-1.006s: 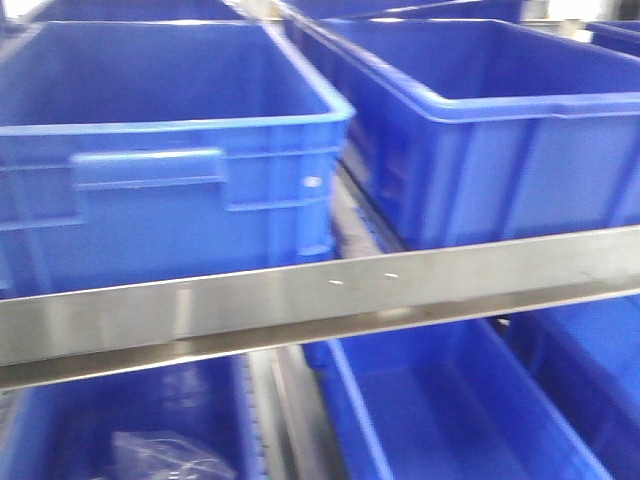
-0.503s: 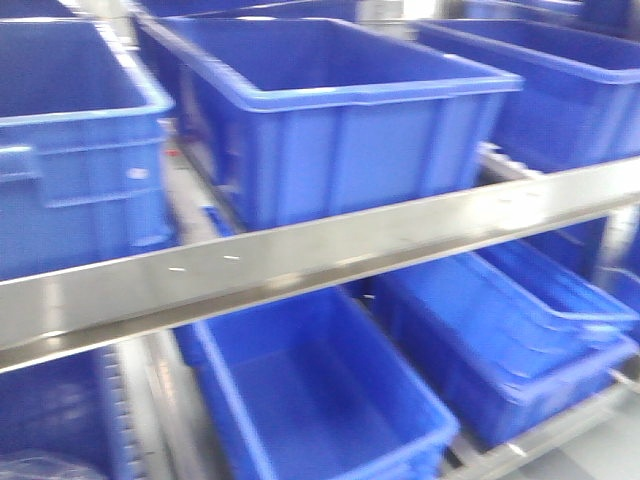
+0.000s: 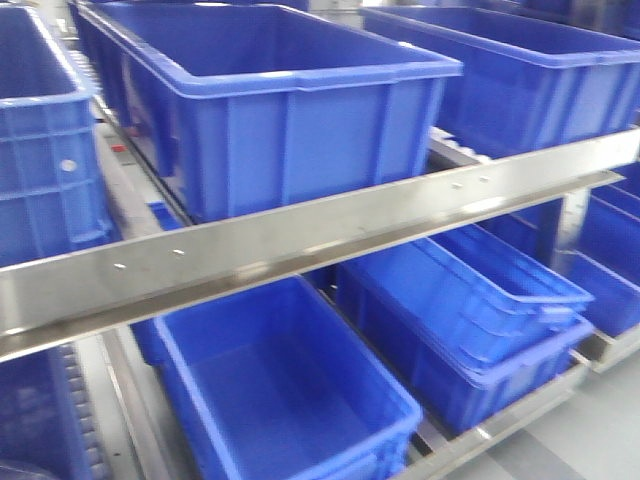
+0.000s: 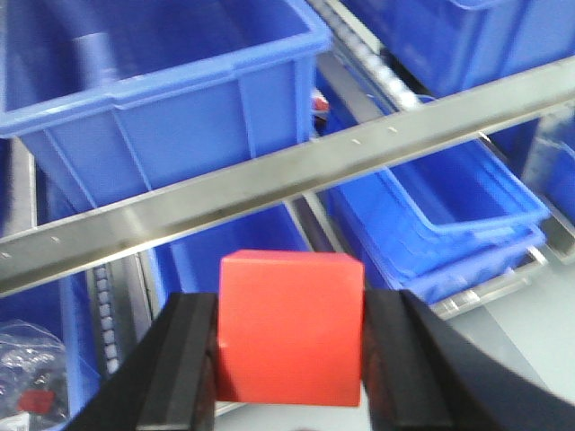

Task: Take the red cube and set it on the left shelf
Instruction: 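Drive the base up to the shelf of blue crates, cube still held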

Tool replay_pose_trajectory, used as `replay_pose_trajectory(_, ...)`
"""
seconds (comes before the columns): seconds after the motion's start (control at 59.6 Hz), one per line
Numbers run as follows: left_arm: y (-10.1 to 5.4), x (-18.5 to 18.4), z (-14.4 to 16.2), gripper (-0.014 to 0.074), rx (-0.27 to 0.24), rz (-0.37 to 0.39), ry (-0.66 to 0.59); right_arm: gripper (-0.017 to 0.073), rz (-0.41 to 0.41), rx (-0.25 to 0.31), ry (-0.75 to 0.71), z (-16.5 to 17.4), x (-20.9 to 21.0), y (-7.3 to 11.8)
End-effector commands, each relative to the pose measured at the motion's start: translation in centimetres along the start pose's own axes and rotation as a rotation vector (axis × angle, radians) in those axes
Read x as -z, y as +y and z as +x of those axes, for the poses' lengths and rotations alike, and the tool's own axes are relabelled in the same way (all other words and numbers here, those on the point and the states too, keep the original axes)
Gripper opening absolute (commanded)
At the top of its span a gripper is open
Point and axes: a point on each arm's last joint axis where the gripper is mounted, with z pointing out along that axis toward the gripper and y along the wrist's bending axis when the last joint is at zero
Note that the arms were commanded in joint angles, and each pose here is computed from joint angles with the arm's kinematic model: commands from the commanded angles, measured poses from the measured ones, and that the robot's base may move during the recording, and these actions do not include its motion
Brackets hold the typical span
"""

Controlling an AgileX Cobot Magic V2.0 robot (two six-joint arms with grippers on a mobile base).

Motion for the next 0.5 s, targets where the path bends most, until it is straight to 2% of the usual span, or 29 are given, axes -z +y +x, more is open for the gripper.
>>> replay_pose_trajectory(0.0, -0.02, 0.01, -0.06, 0.0102, 0.003, 0.003, -0.079, 0.0055, -0.015, 0.006, -0.106, -1.62, 0.15, 0.25)
replay_pose_trajectory(0.486, -0.02, 0.01, -0.06, 0.0102, 0.003, 0.003, -0.079, 0.0055, -0.015, 0.006, -0.106, -1.62, 0.15, 0.25)
